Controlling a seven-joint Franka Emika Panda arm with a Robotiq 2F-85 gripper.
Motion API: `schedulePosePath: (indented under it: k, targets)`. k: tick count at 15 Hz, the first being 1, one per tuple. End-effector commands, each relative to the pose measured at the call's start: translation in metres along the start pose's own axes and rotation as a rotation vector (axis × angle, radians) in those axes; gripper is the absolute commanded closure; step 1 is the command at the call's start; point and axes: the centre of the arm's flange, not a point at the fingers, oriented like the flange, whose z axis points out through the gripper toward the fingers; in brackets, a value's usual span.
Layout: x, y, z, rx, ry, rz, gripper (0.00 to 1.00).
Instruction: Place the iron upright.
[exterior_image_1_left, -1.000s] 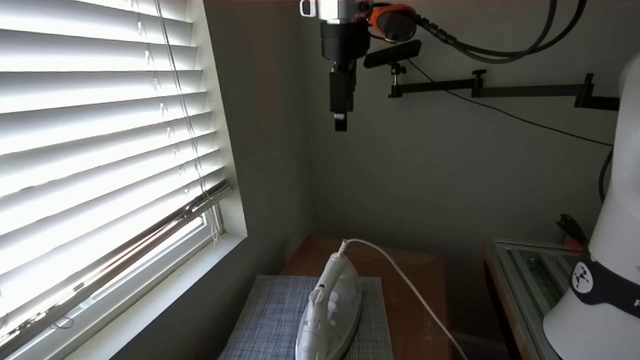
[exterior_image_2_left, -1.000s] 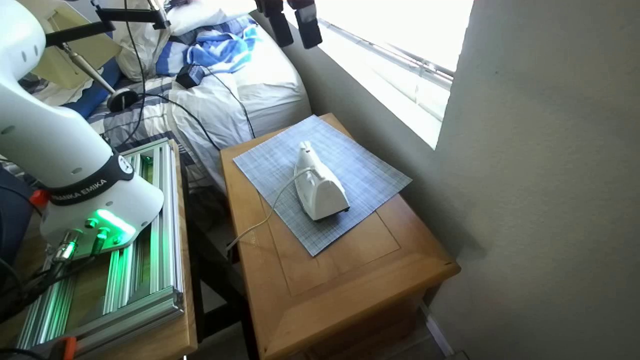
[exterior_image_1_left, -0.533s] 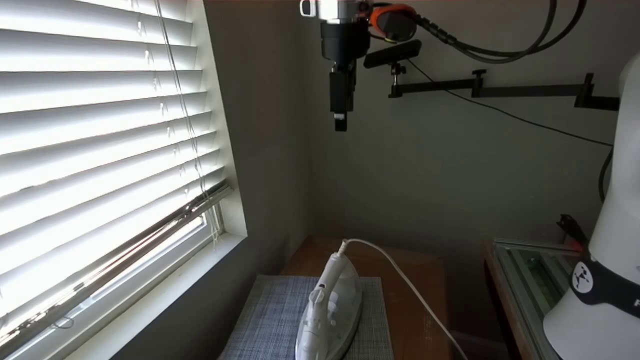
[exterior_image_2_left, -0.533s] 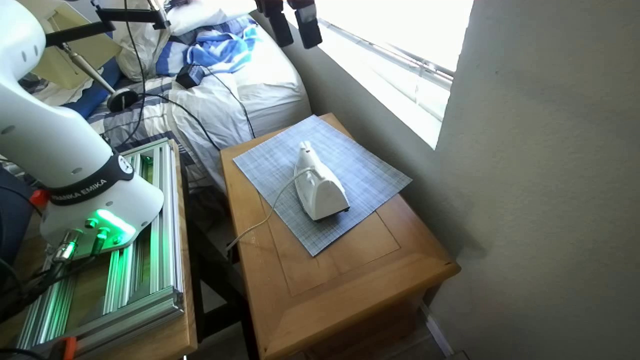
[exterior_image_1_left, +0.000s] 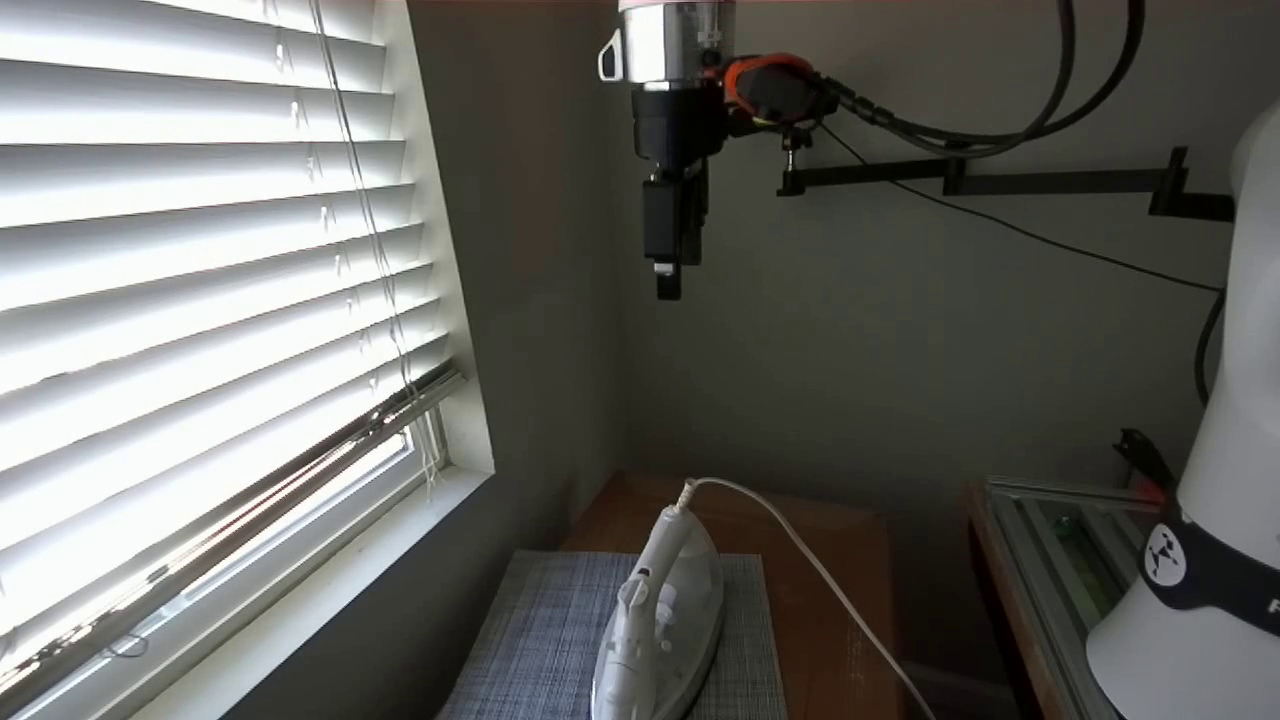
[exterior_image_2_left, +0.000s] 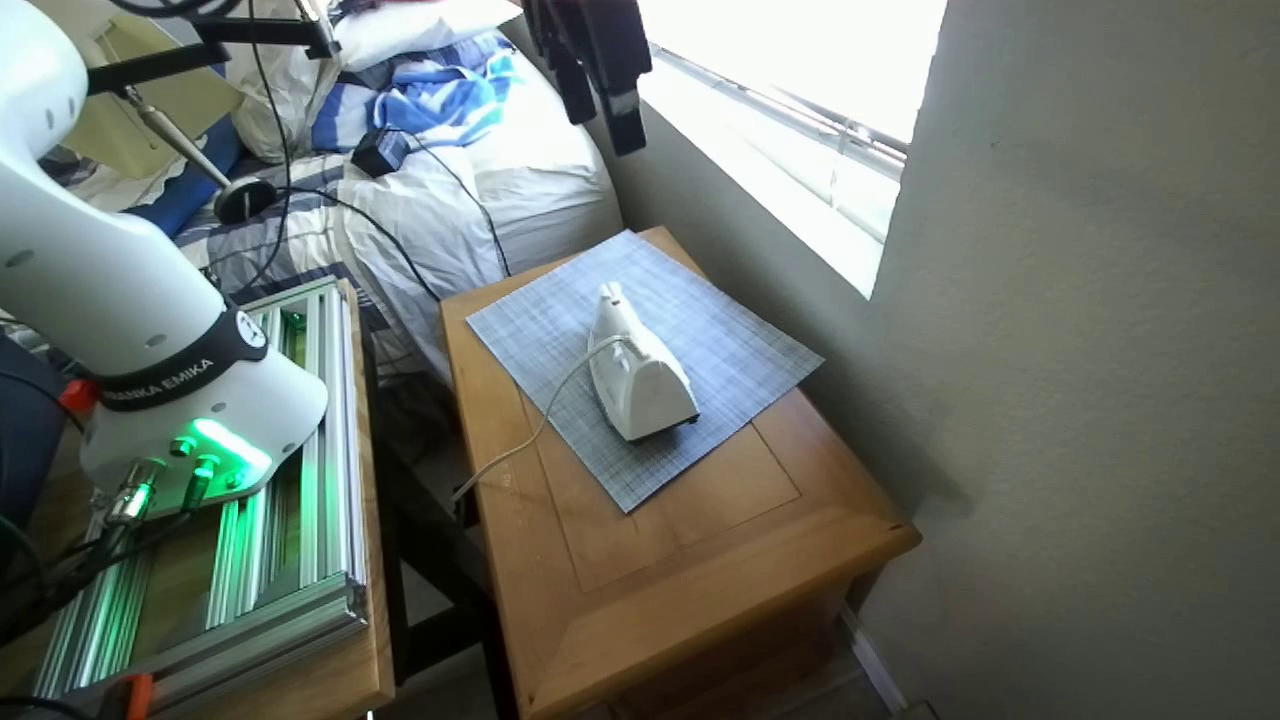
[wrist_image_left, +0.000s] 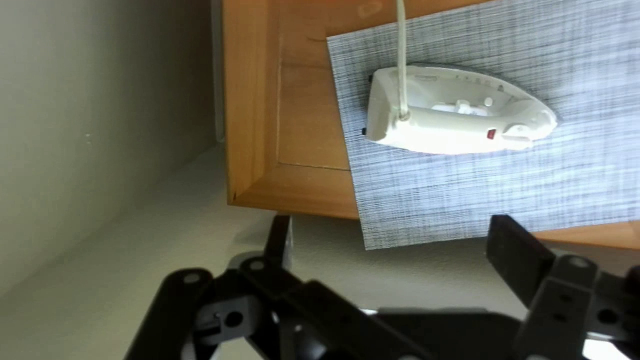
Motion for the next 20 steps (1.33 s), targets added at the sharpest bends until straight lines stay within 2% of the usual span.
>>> schedulePosePath:
  k: [1,3,8,9,10,13,18,20]
  targets:
    - [0.019,-0.013,0.039,0.149,-0.010,0.116,0.00]
    - [0.026,-0.022,0.057,0.169,0.009,0.216,0.00]
    - [0.045,-0.037,0.098,0.123,0.022,0.438,0.00]
    - [0.048,-0.041,0.104,0.117,0.011,0.440,0.00]
    - [0.032,-0.032,0.085,0.129,0.016,0.388,0.00]
    - [0.037,-0.041,0.102,0.124,0.001,0.415,0.00]
    - [0.039,-0.040,0.102,0.123,0.002,0.419,0.00]
    - [0.040,-0.053,0.107,0.155,-0.011,0.445,0.00]
